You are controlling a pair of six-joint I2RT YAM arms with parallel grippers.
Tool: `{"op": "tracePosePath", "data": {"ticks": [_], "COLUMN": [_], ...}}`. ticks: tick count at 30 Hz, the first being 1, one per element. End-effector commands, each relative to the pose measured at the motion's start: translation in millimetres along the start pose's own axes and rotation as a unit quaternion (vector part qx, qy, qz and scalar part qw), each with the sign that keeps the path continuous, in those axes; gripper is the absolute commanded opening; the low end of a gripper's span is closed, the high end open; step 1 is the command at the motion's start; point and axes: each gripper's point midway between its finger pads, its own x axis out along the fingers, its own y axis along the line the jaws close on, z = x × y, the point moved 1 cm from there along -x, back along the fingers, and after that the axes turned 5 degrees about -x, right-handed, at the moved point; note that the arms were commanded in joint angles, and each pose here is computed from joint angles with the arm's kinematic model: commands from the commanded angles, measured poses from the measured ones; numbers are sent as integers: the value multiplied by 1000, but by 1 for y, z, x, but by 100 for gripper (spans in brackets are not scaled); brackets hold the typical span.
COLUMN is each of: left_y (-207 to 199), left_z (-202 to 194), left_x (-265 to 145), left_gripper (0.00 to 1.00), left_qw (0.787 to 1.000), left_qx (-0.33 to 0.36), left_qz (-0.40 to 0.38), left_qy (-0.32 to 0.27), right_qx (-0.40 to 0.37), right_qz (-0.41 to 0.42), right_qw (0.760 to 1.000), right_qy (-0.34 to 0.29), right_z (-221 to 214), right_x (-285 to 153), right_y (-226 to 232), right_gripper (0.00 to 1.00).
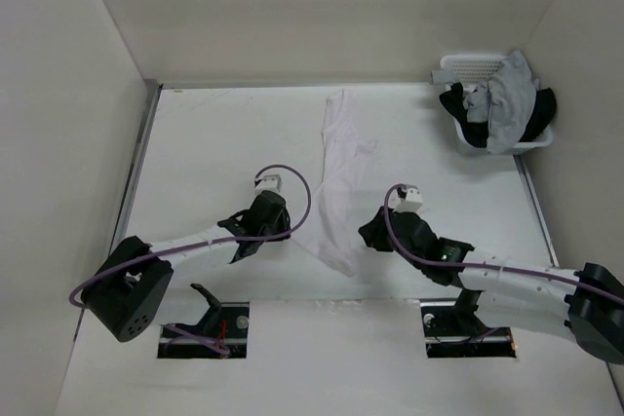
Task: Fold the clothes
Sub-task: Flatten the tank top out
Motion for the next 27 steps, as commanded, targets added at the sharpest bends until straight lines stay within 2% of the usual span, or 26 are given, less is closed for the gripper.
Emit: {"op": "tracePosePath", "data": {"ticks": [1,4,6,10,12,14,18,23,27], "left_y": [-9,-14,-24,-41,-25,-7,24,41,58], "left_z": [-7,-4,15,95,120,127,125,126,131], "left_x": [-2,-4,-14,-85,-119,-135,-135,-128,-127], "left_gripper": [19,6,0,0,0,0,0,0,1], "left_qw": [999,999,998,978,965,957,950,943,936], "left_qx": [0,-9,-28,-100,-135,-157,-192,-219,-236], "left_qz": [-26,-41,-60,-124,-119,-102,-67,-58,-34], "left_qy": [23,26,-3,-134,-193,-222,-239,-244,-257], "right_qx": [17,25,30,21,6,1,-1,4,-10], "right_qz": [20,12,2,-5,-7,-12,-10,-2,24], "right_qw": [999,999,999,1000,1000,1000,1000,999,998], "right_qy": [-28,-31,-26,4,19,25,26,38,60], "right_z": [15,19,21,17,15,15,17,17,1], "right_x": [4,11,18,38,51,65,92,123,120], "right_y": [5,-1,-6,-1,5,10,22,40,66], "right_gripper": [36,42,46,47,48,47,48,51,50]}}
